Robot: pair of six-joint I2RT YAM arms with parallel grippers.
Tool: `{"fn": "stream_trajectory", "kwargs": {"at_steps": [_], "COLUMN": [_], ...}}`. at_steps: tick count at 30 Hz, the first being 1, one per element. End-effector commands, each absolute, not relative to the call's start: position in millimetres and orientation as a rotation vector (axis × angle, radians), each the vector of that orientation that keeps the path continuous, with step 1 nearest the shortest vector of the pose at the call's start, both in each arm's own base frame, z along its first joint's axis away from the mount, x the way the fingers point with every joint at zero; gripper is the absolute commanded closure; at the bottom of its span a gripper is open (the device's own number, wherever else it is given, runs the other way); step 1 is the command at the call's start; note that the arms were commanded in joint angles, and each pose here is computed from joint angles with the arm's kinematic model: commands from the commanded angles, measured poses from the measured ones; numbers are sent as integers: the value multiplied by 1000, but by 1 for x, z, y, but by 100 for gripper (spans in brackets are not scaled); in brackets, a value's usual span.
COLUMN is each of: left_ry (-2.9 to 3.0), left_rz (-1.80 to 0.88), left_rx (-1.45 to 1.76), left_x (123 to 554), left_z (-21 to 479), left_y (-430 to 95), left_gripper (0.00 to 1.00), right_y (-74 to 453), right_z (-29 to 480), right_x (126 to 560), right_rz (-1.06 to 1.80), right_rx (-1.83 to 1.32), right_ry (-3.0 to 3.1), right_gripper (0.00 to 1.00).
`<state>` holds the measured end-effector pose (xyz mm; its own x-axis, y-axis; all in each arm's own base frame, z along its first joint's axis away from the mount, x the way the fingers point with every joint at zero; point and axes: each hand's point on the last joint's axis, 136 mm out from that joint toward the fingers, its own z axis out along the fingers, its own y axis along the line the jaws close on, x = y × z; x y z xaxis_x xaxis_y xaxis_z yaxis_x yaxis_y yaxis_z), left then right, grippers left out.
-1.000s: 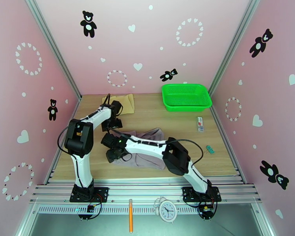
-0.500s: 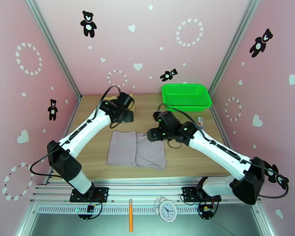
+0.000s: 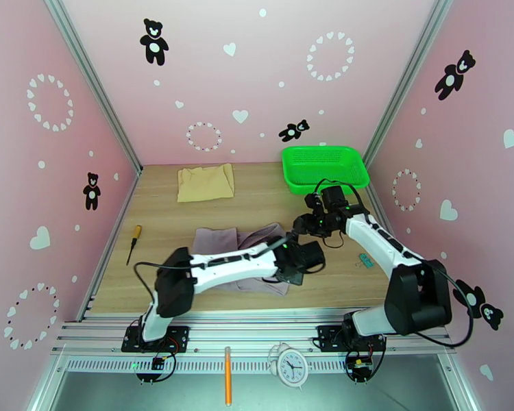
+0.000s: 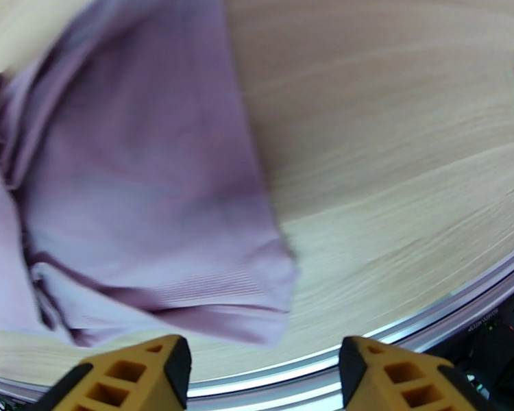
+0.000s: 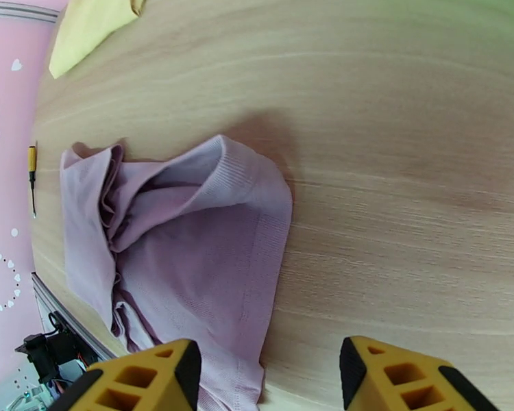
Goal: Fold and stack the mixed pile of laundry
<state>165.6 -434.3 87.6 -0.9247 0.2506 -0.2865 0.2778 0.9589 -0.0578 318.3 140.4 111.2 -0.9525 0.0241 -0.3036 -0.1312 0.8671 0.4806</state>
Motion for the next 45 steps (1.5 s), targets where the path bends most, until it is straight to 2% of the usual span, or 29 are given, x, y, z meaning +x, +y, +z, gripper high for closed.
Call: {"fn": "stream_trajectory", "kwargs": {"at_steps": [1, 5, 13, 18, 27, 29, 31, 33, 34, 39, 45], "left_ry": [2842, 2880, 2862, 2905, 2911, 2910, 2907, 2900, 2896, 2869, 2873], "left_rz": [-102, -100, -7, 1, 126, 154, 170, 176, 184, 157, -13], "left_rx": [390, 424, 513, 529, 559, 571, 576, 575, 571, 524, 472], "left_x": [165, 157, 158, 152, 149, 150, 150, 151, 152, 160, 167], "left_z": [73, 51, 39, 20, 13, 9, 4, 4, 4, 14, 29], "left_y": [-437, -435, -426, -426, -404, -401, -399, -399, -397, -388, -386], "left_gripper": [37, 38, 40, 44, 46, 58, 81, 96, 100, 100, 100], "right_y": [148, 145, 145, 145, 146, 148, 149, 153, 155, 169, 179], "right_z": [104, 92, 81, 76, 75, 74, 72, 71, 71, 72, 62], "right_x": [323, 323, 322, 322, 324, 325, 325, 326, 327, 335, 357], "right_rz": [804, 811, 808, 809, 821, 832, 849, 876, 895, 994, 1027], "right_rx": [-124, -105, -94, -87, -75, -73, -72, -85, -96, -163, -179], "right_ry": [2730, 2765, 2789, 2805, 2807, 2810, 2813, 2813, 2811, 2781, 2773], "right_gripper": [41, 41, 42, 42, 42, 42, 42, 42, 42, 34, 24]}}
